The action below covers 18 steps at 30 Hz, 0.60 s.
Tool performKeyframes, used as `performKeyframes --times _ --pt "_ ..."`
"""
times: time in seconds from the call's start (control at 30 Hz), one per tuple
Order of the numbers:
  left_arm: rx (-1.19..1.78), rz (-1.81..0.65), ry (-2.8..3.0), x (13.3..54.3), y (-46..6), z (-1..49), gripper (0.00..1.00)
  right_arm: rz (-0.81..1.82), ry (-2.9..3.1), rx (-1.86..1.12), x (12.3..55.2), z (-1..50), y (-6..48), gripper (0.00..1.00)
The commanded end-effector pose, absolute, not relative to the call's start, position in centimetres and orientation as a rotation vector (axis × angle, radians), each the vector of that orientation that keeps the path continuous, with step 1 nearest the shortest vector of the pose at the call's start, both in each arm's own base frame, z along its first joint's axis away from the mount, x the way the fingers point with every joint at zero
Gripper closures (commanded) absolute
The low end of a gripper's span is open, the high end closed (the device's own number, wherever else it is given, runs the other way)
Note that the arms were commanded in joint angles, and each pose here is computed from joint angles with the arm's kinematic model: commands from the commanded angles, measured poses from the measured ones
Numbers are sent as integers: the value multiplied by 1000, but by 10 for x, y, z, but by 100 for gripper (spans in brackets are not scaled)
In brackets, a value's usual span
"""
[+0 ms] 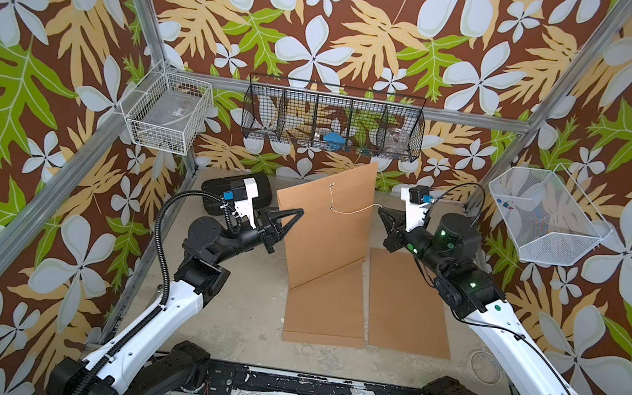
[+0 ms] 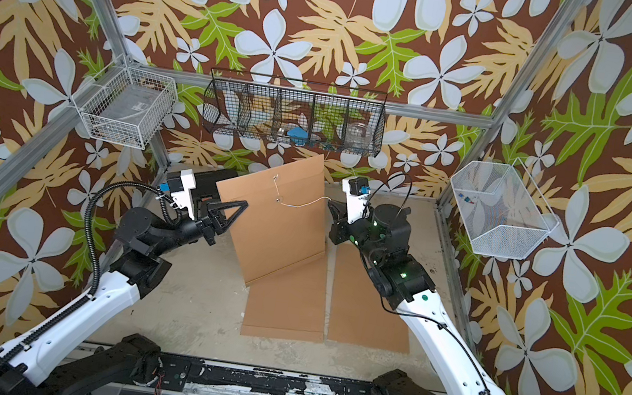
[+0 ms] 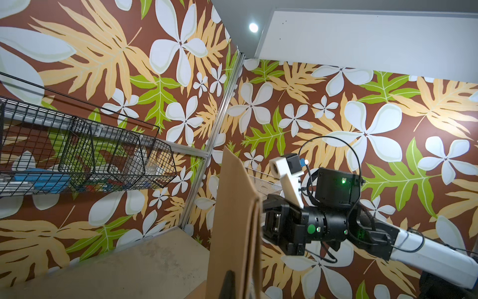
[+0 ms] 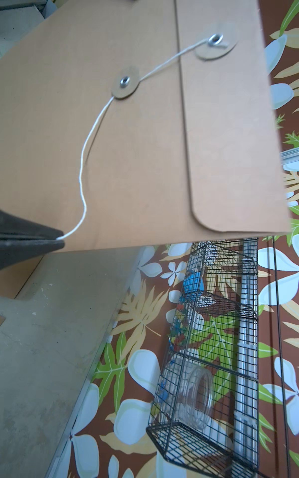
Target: Open the file bag
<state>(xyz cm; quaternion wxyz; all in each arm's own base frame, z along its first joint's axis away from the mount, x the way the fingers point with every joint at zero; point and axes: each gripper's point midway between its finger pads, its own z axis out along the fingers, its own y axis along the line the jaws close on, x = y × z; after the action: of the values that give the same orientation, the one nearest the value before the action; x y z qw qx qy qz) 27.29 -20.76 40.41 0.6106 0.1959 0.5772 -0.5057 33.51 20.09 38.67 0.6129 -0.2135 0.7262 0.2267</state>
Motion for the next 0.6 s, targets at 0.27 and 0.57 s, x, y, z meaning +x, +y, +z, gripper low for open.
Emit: performKeyframes --times 0.27,0.57 --pt "505 -1143 1371 273 -211 377 100 484 1585 -543 325 431 197 100" --pt "493 -1143 1417 281 -214 361 100 531 1531 -569 311 451 200 100"
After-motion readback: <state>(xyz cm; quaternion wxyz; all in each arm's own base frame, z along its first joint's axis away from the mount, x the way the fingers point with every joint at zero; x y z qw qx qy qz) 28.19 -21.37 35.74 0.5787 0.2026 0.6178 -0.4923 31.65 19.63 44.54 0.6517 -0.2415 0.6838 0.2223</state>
